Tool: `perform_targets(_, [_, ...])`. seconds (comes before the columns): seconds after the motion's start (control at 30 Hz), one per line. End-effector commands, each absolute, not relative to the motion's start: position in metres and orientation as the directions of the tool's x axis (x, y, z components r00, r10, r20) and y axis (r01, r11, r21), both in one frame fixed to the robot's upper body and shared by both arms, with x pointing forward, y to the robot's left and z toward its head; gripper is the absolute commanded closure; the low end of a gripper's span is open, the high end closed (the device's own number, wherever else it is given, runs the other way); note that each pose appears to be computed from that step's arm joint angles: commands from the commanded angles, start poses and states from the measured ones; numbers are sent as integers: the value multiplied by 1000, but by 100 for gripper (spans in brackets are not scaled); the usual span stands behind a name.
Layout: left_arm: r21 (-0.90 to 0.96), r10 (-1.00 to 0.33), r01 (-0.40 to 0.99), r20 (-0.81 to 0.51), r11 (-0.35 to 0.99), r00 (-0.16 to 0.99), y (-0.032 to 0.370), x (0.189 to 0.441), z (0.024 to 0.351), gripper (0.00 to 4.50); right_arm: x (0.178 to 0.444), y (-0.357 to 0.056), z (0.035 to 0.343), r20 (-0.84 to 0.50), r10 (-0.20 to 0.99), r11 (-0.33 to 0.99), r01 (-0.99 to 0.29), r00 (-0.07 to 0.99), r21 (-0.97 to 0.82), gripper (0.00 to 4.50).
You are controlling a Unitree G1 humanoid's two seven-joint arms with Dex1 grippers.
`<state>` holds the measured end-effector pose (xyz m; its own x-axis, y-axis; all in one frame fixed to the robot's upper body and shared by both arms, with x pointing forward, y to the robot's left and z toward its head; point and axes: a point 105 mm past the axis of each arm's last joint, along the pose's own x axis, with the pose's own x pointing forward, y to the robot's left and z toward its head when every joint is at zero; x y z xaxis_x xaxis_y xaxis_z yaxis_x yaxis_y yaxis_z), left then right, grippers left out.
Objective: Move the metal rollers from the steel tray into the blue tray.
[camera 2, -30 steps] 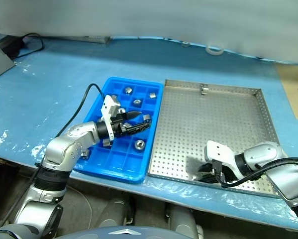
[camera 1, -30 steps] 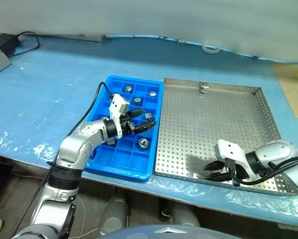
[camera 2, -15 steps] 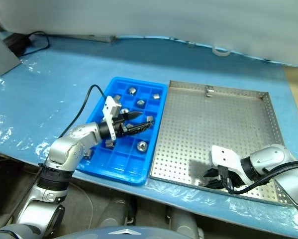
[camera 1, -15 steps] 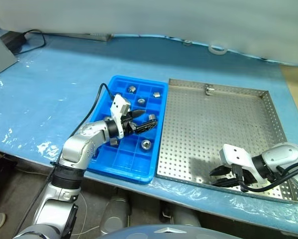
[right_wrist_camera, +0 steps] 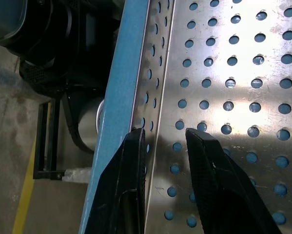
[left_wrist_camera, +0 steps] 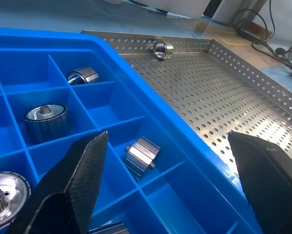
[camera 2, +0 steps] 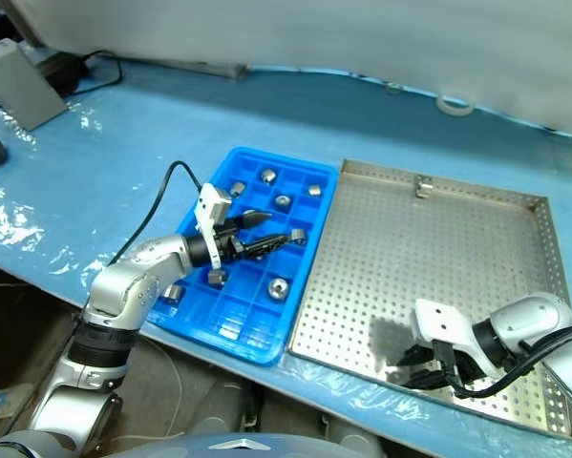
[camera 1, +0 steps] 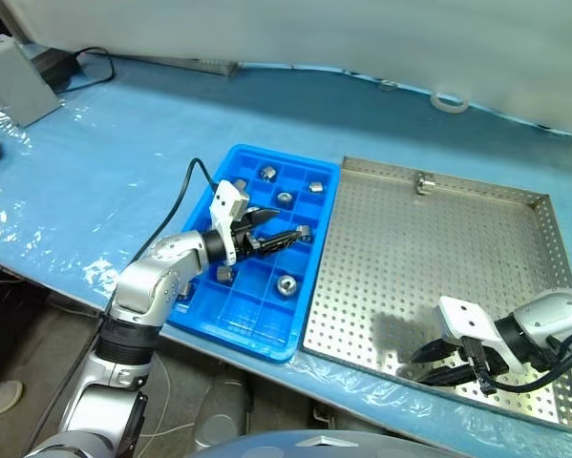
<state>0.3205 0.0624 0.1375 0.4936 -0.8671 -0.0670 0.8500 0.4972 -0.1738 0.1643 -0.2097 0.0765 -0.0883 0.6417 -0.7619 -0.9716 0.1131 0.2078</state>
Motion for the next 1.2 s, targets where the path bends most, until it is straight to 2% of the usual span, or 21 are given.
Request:
perform_targets(0.03, [-140,-873,863,-33,486,486,60,319,153,33,147,-179,76,-702,678,-7,-956,-219,292,317])
perform_targets(0.17, [-142,-876,865,-36,482,482,58,318,154,33,205,-181,94,-707,707,127,-987,18,101,317])
perform_targets(0.3, [-142,-877,866,-37,479,479,58,319,154,33,241,-175,130,-653,739,165,-984,164,-61,317])
perform_targets(0.43, [-142,-879,868,-35,476,476,57,319,155,33,262,-166,160,-551,790,225,-963,269,-148,317])
perform_targets(0.57, [-145,-881,870,-33,471,472,55,319,154,33,264,-163,153,-556,772,261,-952,307,-162,317])
perform_targets(0.73, [-159,-885,872,-26,463,466,53,319,152,33,285,-161,154,-447,767,455,-882,459,-125,317])
perform_targets(0.87, [-174,-901,886,-28,430,432,49,315,149,33,272,-170,149,-459,770,487,-873,443,-26,317])
perform_targets(0.97, [-179,-908,892,-37,416,417,46,315,147,33,252,-178,148,-495,779,458,-889,386,28,317])
perform_targets(1.07, [-192,-923,903,-42,384,384,41,313,143,33,217,-179,156,-524,800,395,-914,291,95,317])
perform_targets(1.2, [-200,-941,920,-47,338,335,30,313,139,33,194,-172,150,-587,766,383,-919,262,89,317])
